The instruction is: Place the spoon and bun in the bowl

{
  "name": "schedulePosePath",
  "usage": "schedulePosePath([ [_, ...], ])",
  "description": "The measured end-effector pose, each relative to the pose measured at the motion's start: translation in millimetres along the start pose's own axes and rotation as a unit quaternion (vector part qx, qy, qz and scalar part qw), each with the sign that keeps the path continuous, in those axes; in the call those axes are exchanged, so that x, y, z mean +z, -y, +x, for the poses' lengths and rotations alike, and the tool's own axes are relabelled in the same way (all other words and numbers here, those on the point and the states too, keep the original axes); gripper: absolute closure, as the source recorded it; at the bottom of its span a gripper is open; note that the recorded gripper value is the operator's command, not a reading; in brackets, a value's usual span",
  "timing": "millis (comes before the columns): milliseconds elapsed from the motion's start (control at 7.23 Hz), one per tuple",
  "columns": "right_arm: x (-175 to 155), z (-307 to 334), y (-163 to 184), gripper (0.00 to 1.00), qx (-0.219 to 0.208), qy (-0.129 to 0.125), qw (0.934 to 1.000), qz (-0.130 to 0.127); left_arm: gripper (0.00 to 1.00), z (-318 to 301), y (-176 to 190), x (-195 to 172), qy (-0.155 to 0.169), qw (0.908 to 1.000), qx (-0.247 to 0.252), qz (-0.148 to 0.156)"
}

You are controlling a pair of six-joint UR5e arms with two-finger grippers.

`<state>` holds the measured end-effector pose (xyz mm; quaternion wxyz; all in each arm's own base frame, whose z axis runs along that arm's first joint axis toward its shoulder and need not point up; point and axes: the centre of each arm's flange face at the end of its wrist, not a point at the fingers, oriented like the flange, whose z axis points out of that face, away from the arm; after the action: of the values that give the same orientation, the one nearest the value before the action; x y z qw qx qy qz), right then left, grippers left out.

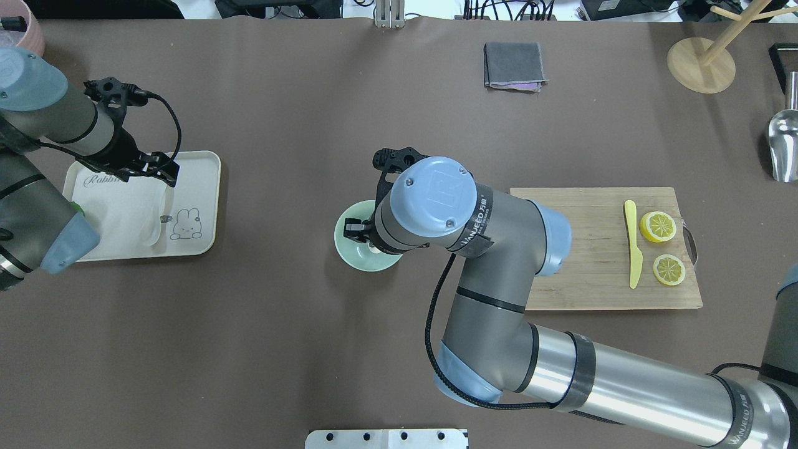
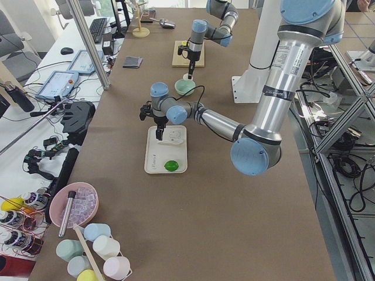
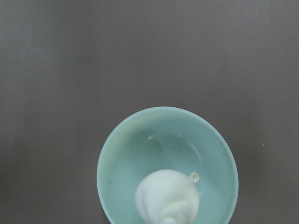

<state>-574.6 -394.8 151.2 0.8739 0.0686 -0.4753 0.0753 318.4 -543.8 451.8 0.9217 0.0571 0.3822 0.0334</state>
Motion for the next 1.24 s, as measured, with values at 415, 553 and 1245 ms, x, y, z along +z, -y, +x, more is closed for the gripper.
schedulePosePath([
  [415, 11, -6, 9, 0.00, 0.004, -0.012, 0.9998, 0.014, 0.07, 25, -16, 16, -0.020, 0.9997, -0.011, -0.003],
  [553, 11, -8, 12, 0.00, 0.005, -0.012, 0.9998, 0.015, 0.07, 30, -22, 20, -0.023, 0.9996, -0.018, -0.005],
  [1245, -35, 77, 36, 0.00, 0.021, -0.002, 0.9998, -0.005, 0.16, -1, -46, 38, -0.023, 0.9996, -0.013, -0.008],
])
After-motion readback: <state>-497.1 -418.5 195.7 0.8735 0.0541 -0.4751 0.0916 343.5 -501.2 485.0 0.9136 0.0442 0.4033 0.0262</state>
